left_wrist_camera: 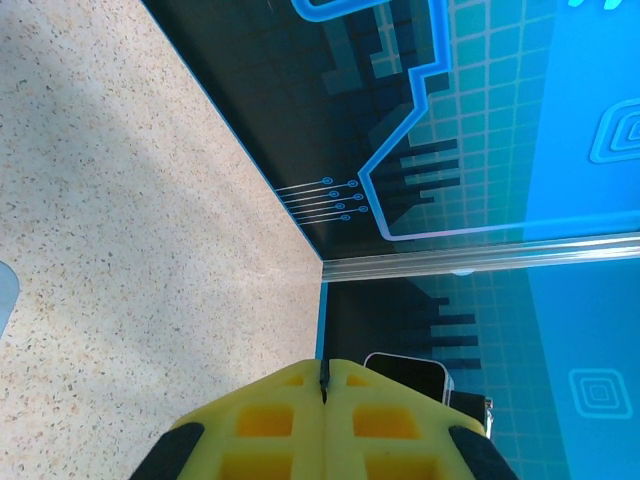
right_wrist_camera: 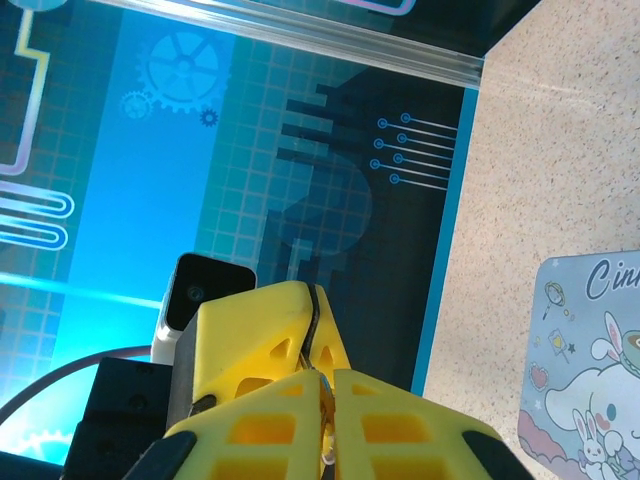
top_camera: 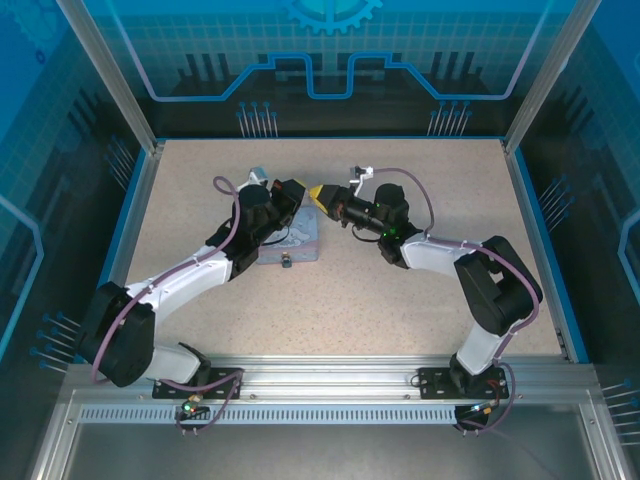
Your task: Unlock a padlock with a key
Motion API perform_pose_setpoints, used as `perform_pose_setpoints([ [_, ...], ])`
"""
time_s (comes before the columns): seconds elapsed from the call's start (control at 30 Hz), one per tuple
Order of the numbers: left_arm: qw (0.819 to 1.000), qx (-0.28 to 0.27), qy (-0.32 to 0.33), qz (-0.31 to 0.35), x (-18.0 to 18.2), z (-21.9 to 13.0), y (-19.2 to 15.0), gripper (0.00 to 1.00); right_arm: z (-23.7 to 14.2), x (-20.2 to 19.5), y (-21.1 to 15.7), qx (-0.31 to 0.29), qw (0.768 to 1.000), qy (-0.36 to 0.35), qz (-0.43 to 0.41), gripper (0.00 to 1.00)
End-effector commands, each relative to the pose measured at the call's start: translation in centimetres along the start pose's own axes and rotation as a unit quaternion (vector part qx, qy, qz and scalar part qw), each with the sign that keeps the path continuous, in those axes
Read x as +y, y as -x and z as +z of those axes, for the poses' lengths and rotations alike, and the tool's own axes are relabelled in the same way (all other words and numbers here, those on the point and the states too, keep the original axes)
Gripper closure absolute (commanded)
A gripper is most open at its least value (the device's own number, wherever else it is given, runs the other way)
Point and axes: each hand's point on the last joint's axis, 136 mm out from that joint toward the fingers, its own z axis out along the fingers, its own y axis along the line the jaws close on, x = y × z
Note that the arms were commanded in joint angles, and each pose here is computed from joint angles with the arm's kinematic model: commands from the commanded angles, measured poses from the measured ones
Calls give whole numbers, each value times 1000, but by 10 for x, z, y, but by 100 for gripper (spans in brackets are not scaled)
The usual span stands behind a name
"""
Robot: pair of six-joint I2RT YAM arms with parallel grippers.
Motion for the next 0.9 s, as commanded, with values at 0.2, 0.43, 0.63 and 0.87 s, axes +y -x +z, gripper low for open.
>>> perform_pose_setpoints([
  [0.2,1000,-16,-23,13,-19,-8,6,100,-1,2,-5,3,1000,4,-6,100],
  [0.43,1000,-14,-21,12,-16,-11,4,100,-1,0,-2,0,1000,1,-6,100],
  [0.63,1000,-14,-18,11,-13,-13,1,100,-2,-3,0,-1,1000,-3,-3,100],
  [0.87,1000,-10,-16,11,-10,-15,-4,100,-3,-7,2,-5,1000,-10,0,100],
])
